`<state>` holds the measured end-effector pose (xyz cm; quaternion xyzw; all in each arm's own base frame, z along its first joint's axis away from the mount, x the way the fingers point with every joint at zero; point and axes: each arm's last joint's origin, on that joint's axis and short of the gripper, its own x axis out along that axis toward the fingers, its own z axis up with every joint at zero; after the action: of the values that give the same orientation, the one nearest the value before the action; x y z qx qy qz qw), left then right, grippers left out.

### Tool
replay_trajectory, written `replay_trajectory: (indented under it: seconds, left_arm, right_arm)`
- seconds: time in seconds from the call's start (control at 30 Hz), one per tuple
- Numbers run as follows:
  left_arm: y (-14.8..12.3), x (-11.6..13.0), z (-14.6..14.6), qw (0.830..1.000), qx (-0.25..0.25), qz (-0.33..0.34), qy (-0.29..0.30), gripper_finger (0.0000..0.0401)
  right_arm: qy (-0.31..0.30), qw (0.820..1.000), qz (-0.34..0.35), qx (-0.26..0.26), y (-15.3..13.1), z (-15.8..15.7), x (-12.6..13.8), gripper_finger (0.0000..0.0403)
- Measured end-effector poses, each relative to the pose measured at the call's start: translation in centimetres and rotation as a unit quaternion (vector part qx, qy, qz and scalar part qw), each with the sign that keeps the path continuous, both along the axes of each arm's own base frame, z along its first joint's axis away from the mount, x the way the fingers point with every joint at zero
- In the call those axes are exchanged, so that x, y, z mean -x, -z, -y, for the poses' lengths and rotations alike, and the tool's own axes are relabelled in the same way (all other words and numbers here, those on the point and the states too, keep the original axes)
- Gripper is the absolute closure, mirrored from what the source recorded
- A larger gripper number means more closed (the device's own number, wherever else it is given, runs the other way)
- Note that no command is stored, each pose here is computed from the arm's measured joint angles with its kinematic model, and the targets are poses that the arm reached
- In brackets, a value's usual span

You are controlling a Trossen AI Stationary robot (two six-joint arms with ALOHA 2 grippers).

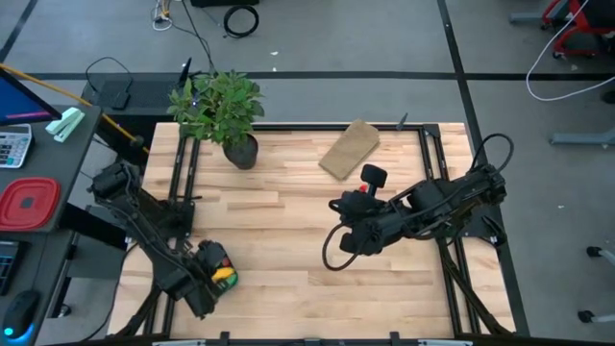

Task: Pick and placing Produce into tupperware
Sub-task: Move the blue bin to the middle of the table

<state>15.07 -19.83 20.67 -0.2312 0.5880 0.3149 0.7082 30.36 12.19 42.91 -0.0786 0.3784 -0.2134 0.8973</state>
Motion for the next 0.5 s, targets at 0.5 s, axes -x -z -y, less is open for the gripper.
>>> replay_trajectory:
  seconds: [0.5]
  left_arm:
    - [0.1, 3.4, 3.2, 0.99, 0.105, -0.057, -0.081, 0.0397]
  right_arm:
    - [0.0, 1.0, 0.0, 0.004, 0.0, 0.0, 0.0, 0.0394]
